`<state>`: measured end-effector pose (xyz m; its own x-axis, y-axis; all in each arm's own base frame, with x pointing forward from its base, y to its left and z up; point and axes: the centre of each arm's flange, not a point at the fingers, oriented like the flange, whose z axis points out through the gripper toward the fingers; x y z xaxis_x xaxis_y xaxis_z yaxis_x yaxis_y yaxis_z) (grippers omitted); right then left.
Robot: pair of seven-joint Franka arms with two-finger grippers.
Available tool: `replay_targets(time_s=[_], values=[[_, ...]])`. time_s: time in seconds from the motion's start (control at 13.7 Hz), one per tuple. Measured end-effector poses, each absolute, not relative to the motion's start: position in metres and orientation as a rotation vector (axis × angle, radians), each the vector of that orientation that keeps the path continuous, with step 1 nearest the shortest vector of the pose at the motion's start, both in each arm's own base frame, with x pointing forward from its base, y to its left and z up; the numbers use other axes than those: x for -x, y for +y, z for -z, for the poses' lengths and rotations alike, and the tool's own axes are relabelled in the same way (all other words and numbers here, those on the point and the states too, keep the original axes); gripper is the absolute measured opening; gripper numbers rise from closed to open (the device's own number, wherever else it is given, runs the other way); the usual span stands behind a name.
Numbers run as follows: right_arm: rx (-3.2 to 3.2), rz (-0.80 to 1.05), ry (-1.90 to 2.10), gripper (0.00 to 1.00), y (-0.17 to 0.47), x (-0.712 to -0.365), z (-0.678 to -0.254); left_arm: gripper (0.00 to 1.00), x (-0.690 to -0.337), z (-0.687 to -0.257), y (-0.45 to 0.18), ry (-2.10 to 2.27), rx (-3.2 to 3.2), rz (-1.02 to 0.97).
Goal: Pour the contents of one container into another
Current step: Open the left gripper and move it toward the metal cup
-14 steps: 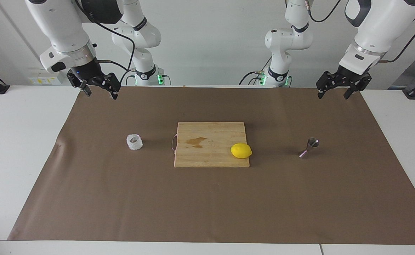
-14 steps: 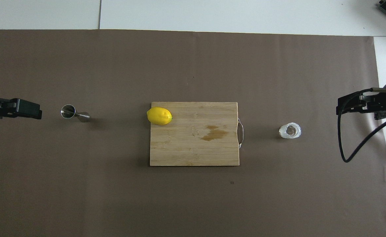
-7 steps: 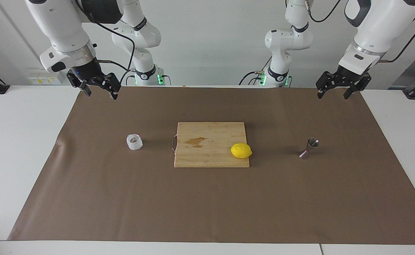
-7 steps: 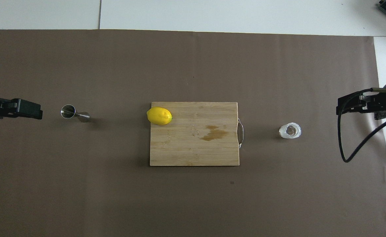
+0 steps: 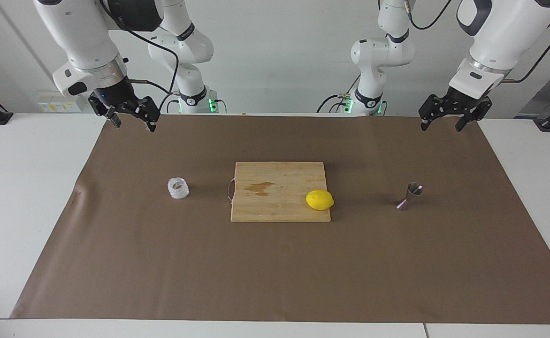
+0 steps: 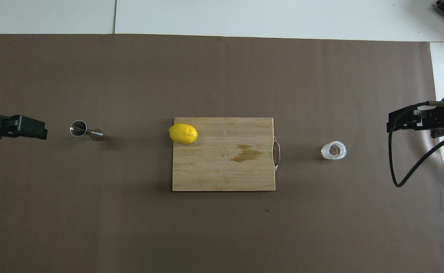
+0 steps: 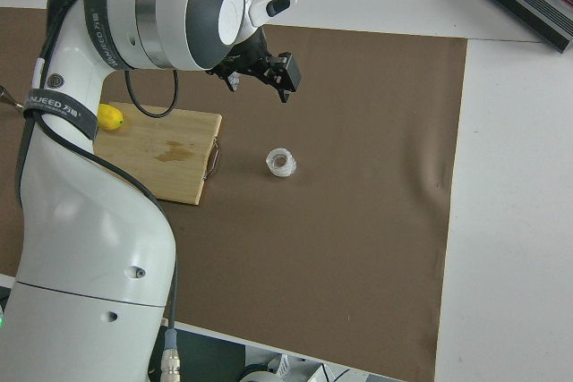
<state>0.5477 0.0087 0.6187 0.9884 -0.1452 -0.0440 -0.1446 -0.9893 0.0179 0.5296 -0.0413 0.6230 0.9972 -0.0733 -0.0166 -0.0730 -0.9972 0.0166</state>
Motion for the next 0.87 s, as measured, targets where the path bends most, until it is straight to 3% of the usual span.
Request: replay_targets(time_s=[0.22,0.87], values=[[-3.118,0.071,-0.227,1.0,0.009,-0.548,-0.619,1.0,-0.529,-0.624,-0.041,-0.04,-3.126,0.024],[-3.118,0.071,-0.227,1.0,0.009,-0.548,-0.619,1.0,-0.528,-0.598,-0.023,0.995,-2.952,-0.03]])
